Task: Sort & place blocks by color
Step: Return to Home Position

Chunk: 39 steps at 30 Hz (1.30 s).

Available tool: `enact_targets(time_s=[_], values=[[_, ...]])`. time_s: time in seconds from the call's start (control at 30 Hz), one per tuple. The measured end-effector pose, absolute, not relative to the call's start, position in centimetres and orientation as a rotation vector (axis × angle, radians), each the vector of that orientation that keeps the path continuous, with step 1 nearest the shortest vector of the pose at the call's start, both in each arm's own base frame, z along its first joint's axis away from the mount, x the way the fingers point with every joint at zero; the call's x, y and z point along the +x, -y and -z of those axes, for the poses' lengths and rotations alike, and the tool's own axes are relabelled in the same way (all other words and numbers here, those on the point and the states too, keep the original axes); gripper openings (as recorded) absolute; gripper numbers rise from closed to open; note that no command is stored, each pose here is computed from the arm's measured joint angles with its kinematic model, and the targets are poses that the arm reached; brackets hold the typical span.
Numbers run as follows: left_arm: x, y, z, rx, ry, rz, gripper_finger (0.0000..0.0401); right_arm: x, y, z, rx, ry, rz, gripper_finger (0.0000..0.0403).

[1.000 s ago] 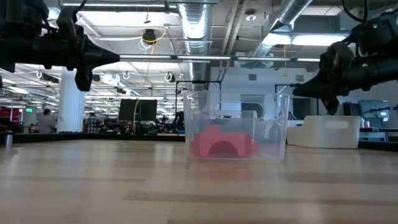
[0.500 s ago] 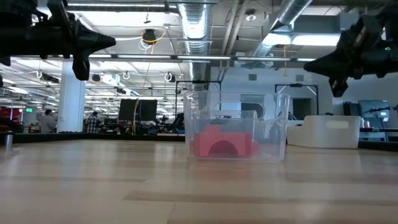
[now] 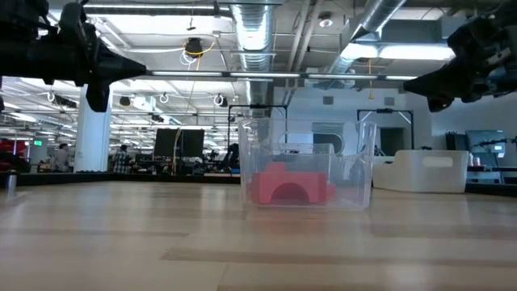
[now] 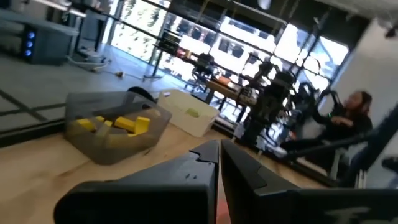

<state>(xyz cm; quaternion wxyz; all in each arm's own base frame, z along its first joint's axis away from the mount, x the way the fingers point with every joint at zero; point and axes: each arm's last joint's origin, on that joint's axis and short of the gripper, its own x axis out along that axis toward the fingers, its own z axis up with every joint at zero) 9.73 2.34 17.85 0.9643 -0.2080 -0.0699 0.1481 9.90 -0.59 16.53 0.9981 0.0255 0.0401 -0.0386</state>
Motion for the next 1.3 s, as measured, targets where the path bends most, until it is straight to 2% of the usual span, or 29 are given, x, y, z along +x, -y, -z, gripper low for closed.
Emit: enact_targets(time_s=[0.33,0.57,1.3], values=[[9.8,-2.3,-17.0,-0.267,0.025,-0.320,0.0000,9.9,0.3,-16.5,0.027,-0.082,0.042,0.0008],[9.8,-2.2,-16.6,-0.195,-0.031,-0.262,0.0000,9.9,0.3,-16.5,0.025,-0.083,0.043,0.0009],[9.8,-2.2,-16.6,-0.207,-0.029,-0.268,0.0000,9.9,0.3,-16.5,0.026,-0.084,0.043,0.0009]])
